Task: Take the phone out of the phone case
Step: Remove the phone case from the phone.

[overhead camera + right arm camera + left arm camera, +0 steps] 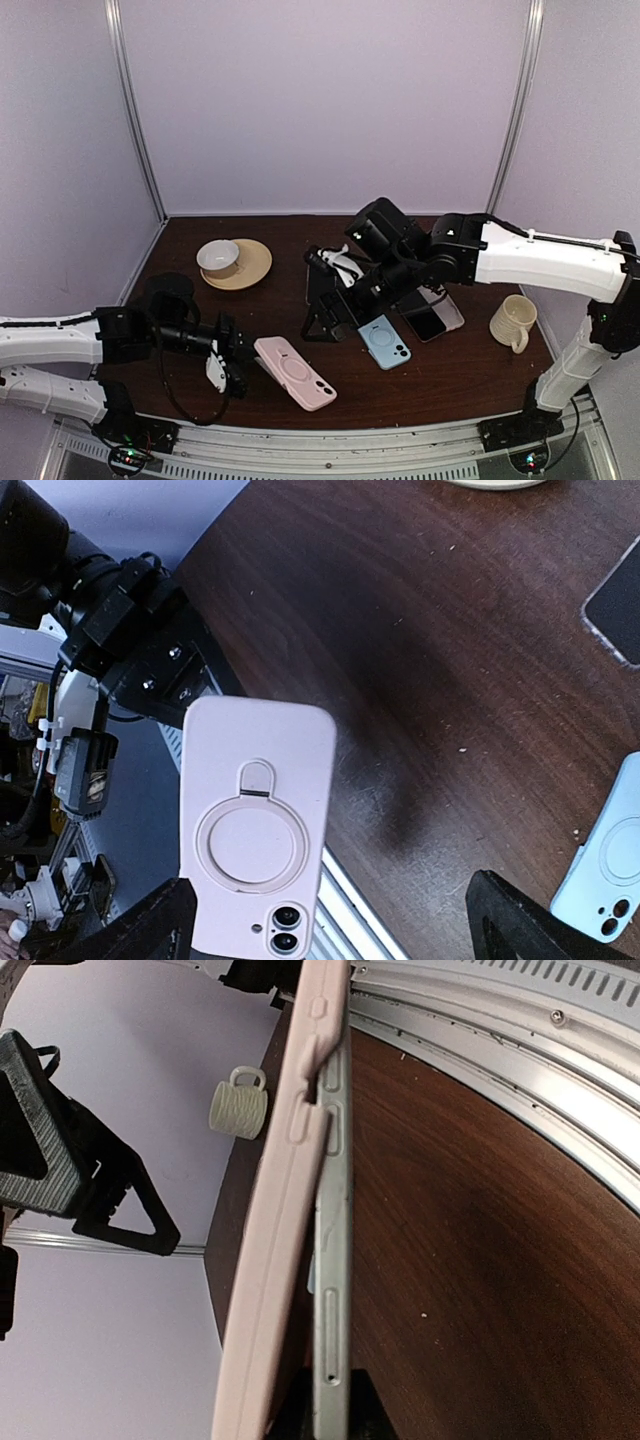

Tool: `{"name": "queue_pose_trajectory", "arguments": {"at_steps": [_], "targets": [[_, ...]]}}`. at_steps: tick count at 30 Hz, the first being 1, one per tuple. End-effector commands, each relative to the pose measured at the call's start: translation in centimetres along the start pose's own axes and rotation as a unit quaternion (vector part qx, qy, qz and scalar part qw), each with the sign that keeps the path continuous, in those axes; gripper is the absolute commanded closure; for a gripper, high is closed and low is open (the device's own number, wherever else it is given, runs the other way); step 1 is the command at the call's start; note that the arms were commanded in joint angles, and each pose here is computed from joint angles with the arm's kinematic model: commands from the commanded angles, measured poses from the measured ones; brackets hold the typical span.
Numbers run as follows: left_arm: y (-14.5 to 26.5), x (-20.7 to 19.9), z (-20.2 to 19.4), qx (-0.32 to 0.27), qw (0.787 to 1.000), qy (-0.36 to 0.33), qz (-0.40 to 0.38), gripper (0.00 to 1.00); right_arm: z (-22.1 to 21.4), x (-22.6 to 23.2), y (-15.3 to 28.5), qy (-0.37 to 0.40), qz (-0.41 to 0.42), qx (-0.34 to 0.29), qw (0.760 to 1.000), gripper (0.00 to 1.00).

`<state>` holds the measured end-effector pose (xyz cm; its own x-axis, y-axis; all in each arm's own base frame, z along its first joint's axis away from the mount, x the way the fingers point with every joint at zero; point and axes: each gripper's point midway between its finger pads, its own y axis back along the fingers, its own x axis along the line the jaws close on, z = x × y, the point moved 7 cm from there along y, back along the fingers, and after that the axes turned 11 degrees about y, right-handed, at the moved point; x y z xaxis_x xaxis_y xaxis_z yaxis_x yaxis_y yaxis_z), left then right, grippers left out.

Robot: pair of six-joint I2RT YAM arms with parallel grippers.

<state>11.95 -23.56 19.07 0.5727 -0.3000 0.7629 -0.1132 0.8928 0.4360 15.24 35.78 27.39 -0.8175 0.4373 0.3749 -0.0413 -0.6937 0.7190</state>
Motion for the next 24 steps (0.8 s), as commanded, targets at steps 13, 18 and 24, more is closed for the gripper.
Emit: {"name": "queue_pose_trajectory", "arguments": {"at_steps": [13, 18, 24], "targets": [[-0.5, 0.5, 0.6, 0.003, 0.998, -0.061, 0.017, 1.00, 1.2, 2.7, -6.6, -0.046, 0.093, 0.031, 0.994, 0.01], [-0.5, 0.4, 0.6, 0.006, 0.998, -0.064, 0.016, 1.00, 1.2, 2.5, -7.7, -0.050, 0.086, 0.040, 0.994, 0.01], [-0.4, 0.5, 0.7, 0.007, 0.998, -0.065, 0.018, 1.00, 0.9, 2.8, -8.9, -0.050, 0.099, 0.055, 0.992, 0.00]]}}
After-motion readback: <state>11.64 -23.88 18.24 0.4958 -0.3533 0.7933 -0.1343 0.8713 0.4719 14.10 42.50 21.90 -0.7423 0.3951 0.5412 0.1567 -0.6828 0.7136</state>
